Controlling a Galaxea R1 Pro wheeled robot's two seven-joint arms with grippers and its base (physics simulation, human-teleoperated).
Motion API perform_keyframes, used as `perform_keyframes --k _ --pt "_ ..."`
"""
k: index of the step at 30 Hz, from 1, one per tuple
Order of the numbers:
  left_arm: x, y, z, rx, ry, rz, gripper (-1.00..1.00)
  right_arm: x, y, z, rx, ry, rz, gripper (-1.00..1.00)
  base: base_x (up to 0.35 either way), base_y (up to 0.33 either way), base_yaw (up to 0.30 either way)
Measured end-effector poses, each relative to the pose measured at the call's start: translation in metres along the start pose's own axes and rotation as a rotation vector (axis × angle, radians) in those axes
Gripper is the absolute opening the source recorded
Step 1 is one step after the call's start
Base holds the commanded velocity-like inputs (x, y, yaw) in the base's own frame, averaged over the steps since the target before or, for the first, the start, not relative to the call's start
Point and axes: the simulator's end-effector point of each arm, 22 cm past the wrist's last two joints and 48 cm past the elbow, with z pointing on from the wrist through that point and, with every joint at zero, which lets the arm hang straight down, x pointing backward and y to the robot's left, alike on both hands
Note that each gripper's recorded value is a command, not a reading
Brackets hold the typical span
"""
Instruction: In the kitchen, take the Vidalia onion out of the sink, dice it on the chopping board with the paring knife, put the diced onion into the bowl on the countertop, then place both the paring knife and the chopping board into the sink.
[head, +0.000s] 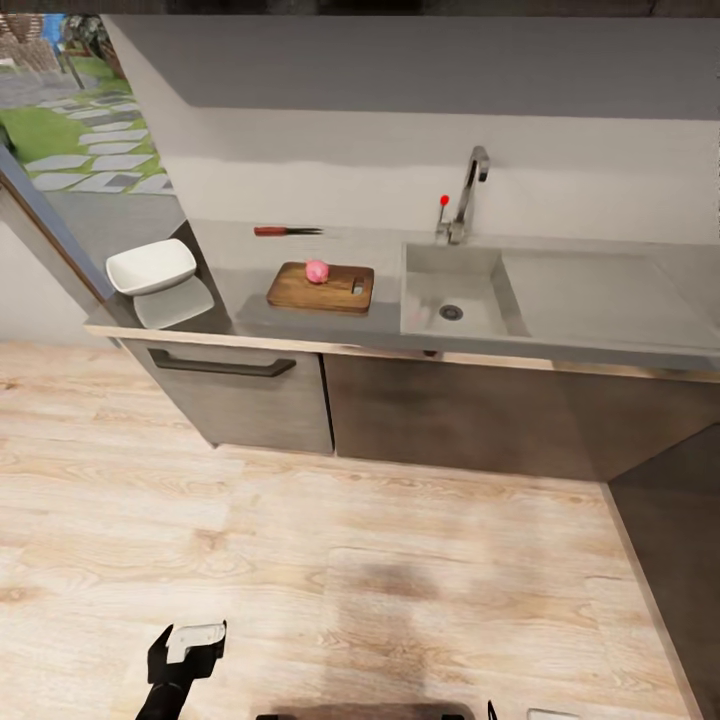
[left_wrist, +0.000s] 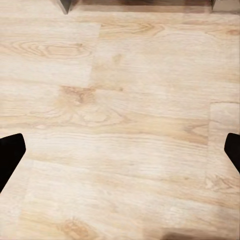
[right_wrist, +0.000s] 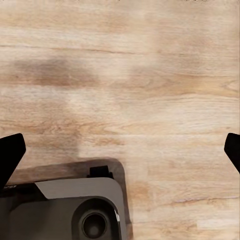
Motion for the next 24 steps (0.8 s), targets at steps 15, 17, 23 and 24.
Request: perform_keyframes --k 15,17,23,24 --pt "-0.010 -0.001 0.000 0.000 -0.015 -0.005 1.00 -0.010 -0.001 0.000 0.001 -0.022 0.002 1.00 0.000 0.000 0.000" --pt "-0.012 -0.002 0.000 0.000 -0.018 -0.007 1.00 -0.011 -0.001 0.000 0.001 -0.025 0.002 1.00 0.000 0.000 0.000" --pt "-0.016 -0.002 -0.001 0.001 -0.026 -0.008 1.00 -0.015 -0.001 0.000 0.001 -0.034 0.003 1.00 0.000 0.000 0.000" --pt "-0.017 -0.002 -0.001 0.001 -0.028 -0.009 1.00 -0.016 -0.001 0.000 0.001 -0.036 0.004 1.00 0.000 0.000 0.000"
